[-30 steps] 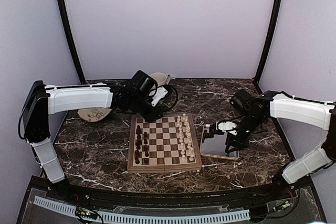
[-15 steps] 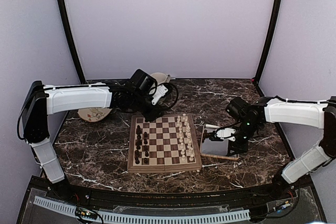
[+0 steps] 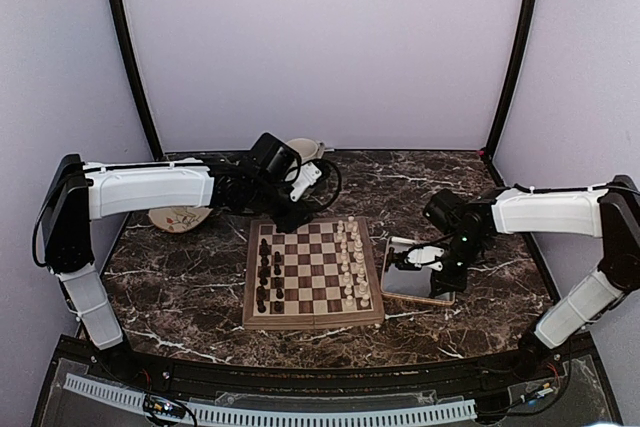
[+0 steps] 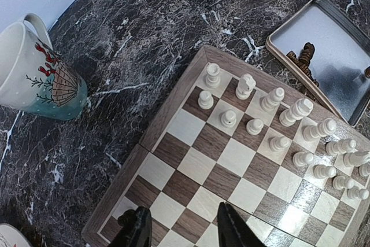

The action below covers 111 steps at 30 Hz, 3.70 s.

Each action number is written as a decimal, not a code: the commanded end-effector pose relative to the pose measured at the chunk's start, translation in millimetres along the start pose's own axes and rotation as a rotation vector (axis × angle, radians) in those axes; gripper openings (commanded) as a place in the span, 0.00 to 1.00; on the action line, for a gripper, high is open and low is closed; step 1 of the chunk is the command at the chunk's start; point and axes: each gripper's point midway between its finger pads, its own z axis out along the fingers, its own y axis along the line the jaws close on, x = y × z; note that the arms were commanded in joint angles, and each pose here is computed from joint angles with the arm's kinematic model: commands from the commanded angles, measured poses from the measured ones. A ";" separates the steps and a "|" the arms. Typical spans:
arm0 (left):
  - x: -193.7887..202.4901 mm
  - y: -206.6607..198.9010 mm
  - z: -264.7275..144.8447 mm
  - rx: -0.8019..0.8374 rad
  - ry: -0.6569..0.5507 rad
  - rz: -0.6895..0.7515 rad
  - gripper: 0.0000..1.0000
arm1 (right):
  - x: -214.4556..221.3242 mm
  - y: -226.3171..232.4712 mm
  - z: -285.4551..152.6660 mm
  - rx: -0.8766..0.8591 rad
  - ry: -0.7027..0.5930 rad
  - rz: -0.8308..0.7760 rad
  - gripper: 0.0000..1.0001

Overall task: Set up the chess pieces on the board
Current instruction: Pick up the pawn from the storage box, then place the pawn at f7.

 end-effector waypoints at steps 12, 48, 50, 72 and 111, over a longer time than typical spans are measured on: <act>-8.5 -2.4 -14.6 -0.012 -0.019 0.024 0.41 | -12.8 -14.2 -2.3 -0.024 -0.045 0.055 0.07; -36.9 125.6 -123.9 -0.244 -0.328 -0.358 0.44 | -245.0 -50.4 -92.4 0.005 -0.295 -0.133 0.06; -37.5 131.6 -131.2 -0.255 -0.346 -0.366 0.44 | -262.9 -44.3 -85.0 0.005 -0.290 -0.164 0.06; -37.3 136.3 -137.8 -0.251 -0.361 -0.367 0.45 | -351.0 -5.5 -10.5 -0.043 -0.357 -0.275 0.06; -35.4 136.0 -129.6 -0.200 -0.341 -0.377 0.45 | -362.8 -1.4 18.2 -0.043 -0.361 -0.271 0.24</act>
